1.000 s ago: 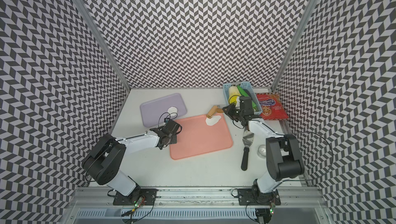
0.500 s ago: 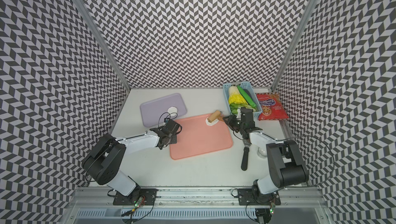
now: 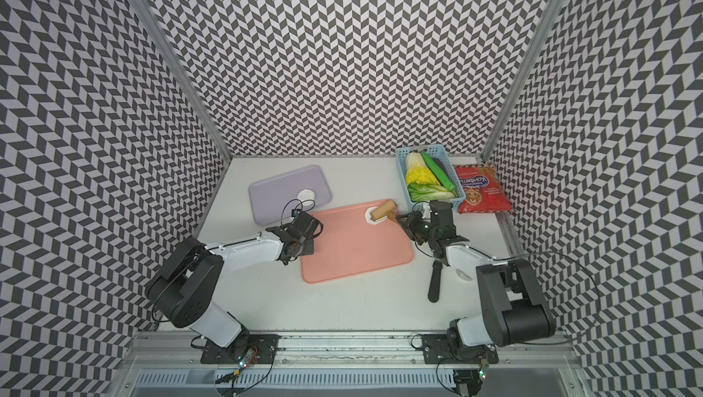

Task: Roll out the dumpling wrappers from the dough
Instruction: Flatten out the dough on the work surface.

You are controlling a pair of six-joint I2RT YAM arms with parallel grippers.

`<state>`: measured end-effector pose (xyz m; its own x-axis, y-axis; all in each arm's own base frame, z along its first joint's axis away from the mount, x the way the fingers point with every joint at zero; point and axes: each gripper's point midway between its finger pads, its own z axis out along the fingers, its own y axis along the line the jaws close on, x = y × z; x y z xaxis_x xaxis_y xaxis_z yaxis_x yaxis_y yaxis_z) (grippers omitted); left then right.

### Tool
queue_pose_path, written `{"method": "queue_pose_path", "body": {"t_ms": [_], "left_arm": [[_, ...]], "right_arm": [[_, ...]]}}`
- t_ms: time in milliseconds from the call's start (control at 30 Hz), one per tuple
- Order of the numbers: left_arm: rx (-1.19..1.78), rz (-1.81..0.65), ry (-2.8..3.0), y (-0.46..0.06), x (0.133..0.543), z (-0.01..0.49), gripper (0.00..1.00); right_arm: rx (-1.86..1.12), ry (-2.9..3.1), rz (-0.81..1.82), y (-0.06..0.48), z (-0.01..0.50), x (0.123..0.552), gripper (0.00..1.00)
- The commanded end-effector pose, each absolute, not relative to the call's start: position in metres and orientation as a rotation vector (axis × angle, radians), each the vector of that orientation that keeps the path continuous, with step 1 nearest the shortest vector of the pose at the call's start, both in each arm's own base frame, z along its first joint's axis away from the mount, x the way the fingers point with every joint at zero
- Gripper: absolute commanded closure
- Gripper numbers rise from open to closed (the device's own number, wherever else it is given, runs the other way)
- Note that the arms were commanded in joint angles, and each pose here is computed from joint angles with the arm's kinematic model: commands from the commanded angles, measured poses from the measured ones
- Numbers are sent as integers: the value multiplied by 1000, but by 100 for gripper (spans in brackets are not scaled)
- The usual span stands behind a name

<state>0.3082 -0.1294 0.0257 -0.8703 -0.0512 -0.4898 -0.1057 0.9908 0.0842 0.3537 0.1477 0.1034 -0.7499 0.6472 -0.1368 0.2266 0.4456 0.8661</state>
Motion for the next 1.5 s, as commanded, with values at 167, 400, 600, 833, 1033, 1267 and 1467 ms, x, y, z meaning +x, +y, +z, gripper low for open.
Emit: {"method": "queue_pose_path", "body": {"t_ms": [167,400,600,833,1033,1267,1467], "left_arm": [[21,261,2779,-118,274,3,100],[21,254,2777,-119,275,3,100],[21,257,2777,-118,274,3,100],[18,255,2771,-117,274,6,100],[21,253,2782,-120,276,5,100],[100,244,2746,-138,305,21,100],[205,405,2736,-129,314,19,100]], "right_arm": [[712,2300,1487,176,116,318,100],[728,2315,1573,184,119,297,100],[647,2311,1544,184,137,296,100],[356,2235,1335,183,197,340,100],[163,2267,1194,184,210,367,100],[53,2336,1175,185,179,365,100],[52,2353,1131,178,170,361,100]]}}
